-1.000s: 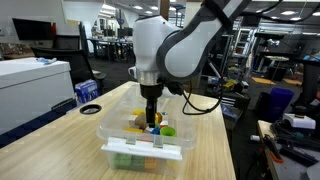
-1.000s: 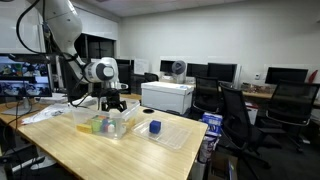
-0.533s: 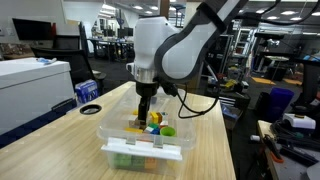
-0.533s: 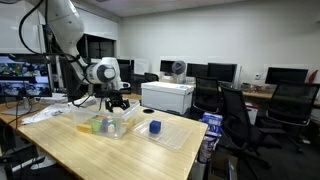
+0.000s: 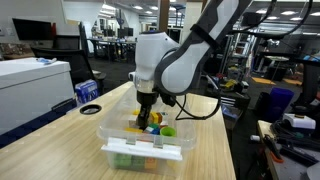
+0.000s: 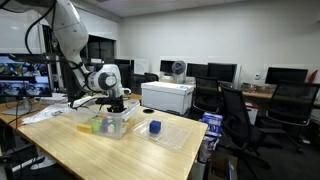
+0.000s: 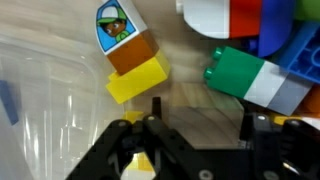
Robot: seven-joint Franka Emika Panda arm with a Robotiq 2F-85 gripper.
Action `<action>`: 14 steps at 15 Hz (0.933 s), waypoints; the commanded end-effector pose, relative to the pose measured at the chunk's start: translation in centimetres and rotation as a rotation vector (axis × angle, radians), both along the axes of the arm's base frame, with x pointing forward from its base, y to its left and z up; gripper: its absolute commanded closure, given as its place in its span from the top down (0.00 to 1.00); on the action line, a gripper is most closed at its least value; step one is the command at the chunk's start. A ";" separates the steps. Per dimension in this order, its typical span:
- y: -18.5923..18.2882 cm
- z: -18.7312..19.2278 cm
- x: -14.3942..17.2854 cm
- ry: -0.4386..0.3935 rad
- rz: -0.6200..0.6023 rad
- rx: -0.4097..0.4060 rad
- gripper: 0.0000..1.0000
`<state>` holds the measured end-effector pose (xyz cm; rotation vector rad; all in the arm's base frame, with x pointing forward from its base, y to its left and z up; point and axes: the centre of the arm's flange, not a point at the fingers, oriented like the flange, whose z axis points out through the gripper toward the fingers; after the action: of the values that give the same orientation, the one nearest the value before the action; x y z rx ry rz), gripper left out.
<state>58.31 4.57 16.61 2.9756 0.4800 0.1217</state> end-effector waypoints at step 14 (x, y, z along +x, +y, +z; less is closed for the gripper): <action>2.9 14.7 1.1 0.057 -0.072 0.047 0.31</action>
<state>59.72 8.48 26.88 3.0160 0.3976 0.0596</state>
